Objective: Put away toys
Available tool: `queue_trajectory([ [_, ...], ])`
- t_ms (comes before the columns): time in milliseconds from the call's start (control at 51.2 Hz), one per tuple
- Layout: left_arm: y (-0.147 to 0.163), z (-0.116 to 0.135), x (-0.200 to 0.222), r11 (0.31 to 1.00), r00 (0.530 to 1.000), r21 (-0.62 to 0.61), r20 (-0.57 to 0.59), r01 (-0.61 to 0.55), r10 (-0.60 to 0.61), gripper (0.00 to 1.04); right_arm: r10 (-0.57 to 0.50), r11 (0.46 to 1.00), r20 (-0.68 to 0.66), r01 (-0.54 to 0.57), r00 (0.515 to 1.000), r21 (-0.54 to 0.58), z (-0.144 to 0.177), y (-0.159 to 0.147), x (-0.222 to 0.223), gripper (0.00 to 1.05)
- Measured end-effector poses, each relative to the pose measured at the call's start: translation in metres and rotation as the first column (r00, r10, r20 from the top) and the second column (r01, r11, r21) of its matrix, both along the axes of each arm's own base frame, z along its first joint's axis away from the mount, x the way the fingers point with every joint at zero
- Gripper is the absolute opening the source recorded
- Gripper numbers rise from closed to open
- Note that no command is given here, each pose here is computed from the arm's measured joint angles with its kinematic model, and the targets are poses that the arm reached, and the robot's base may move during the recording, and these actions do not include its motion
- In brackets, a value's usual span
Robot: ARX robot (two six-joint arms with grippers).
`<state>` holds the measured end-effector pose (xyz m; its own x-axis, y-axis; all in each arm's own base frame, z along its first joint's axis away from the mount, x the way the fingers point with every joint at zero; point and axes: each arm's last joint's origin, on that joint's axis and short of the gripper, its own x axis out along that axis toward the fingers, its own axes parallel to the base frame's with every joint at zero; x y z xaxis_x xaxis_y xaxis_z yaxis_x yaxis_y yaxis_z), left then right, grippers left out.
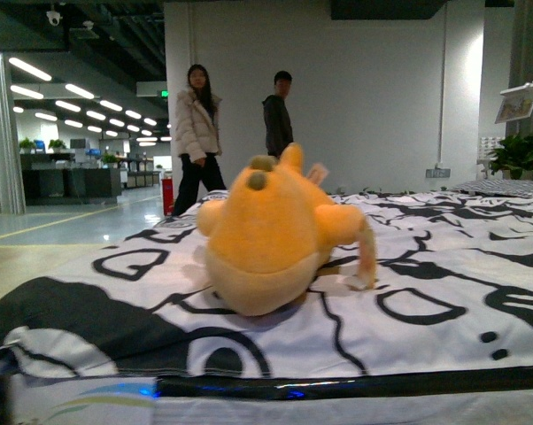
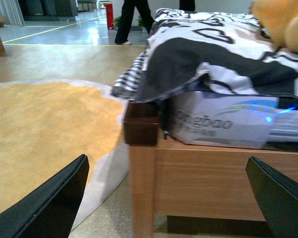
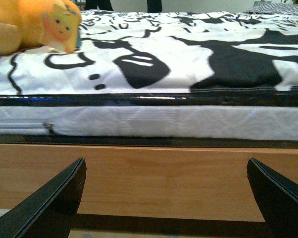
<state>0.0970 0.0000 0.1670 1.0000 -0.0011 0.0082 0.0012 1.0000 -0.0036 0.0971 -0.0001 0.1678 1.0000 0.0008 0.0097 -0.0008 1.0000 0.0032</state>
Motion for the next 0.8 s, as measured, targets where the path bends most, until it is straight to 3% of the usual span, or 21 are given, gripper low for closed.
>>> queue_trajectory([
  [566, 0.000, 0.000, 0.000, 1.000, 1.000, -0.001, -0.002, -0.002, 0.002, 0.99, 0.003, 1.000, -0.001, -0.003, 1.000, 0.000, 0.000, 0.000, 0.000, 0.98],
  [664, 0.000, 0.000, 0.000, 1.000, 1.000, -0.001, -0.002, -0.001, 0.001, 0.99, 0.264, 0.956, -0.067, -0.251, 0.962, 0.151, 0.003, -0.005, 0.009, 0.98],
  [722, 0.000, 0.000, 0.000, 1.000, 1.000, -0.001, -0.002, -0.002, 0.002, 0.99, 0.309, 0.938, -0.053, -0.295, 0.950, 0.184, 0.014, -0.008, 0.017, 0.98],
  [800, 0.000, 0.000, 0.000, 1.000, 1.000, 0.000, -0.002, -0.001, 0.001, 0.99, 0.289, 0.943, -0.005, -0.284, 0.957, 0.175, 0.039, -0.011, 0.033, 0.98],
])
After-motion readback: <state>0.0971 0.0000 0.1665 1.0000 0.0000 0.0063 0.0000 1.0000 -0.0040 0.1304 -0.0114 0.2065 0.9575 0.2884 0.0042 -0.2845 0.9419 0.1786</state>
